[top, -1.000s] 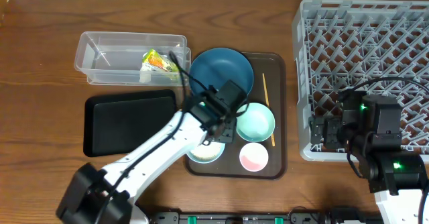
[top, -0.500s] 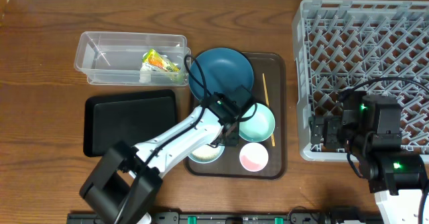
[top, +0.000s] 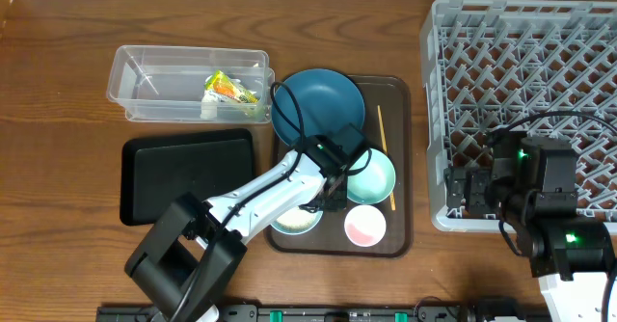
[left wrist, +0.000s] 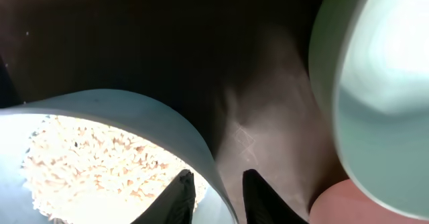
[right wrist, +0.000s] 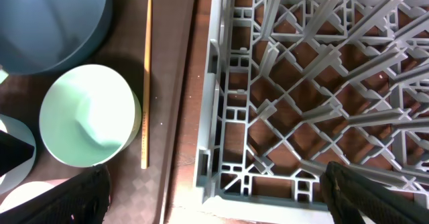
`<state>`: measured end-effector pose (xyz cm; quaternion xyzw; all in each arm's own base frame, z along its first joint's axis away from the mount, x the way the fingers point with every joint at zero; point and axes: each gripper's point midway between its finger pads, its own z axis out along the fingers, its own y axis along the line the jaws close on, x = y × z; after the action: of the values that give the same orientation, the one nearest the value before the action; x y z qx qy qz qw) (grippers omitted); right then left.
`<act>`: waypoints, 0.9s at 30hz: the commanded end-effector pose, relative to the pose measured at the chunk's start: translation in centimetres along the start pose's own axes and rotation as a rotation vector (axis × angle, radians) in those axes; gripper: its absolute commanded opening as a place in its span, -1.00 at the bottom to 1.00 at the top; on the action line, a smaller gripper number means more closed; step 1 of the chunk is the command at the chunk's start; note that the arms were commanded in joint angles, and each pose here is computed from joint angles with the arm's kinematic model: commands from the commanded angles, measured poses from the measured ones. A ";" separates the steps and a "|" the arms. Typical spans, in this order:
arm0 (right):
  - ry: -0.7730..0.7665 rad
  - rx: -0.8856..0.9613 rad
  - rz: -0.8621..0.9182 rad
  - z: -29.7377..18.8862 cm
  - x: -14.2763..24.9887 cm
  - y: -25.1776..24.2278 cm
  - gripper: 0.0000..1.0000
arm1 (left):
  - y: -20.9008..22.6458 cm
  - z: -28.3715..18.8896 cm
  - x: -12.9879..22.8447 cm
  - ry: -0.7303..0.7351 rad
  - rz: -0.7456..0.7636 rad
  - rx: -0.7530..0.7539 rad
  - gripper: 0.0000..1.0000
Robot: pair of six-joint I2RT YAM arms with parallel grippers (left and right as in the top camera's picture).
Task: Sort waste into correct bins and load items into the dishwasher rack
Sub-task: 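Grasp the rim of the white rice bowl with the left gripper, then lift the bowl over the black tray and tip the rice out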
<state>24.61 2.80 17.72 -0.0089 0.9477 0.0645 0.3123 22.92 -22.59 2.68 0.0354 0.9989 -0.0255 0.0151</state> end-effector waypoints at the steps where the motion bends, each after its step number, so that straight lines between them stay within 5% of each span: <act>1: -0.016 -0.006 -0.002 -0.5 -0.6 0.3 0.99 | 0.4 0.6 0.6 0.025 0.000 -0.022 -0.46; 10: -0.016 -0.006 -0.002 -0.5 -0.6 0.3 0.98 | 1.0 1.2 1.3 0.042 -0.015 -0.038 -0.49; 18: -0.016 -0.006 -0.002 -0.5 -0.6 0.3 0.98 | 0.8 1.2 1.1 0.033 -0.015 -0.030 -0.88; 27: -0.016 -0.006 -0.002 -0.5 -0.6 0.3 0.98 | 1.2 0.4 1.4 0.041 -0.015 -0.046 -0.88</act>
<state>24.58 2.80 17.69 -0.0090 0.9480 0.0644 0.3114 21.88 -22.09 2.14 0.0267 0.9995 -0.0177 -0.0015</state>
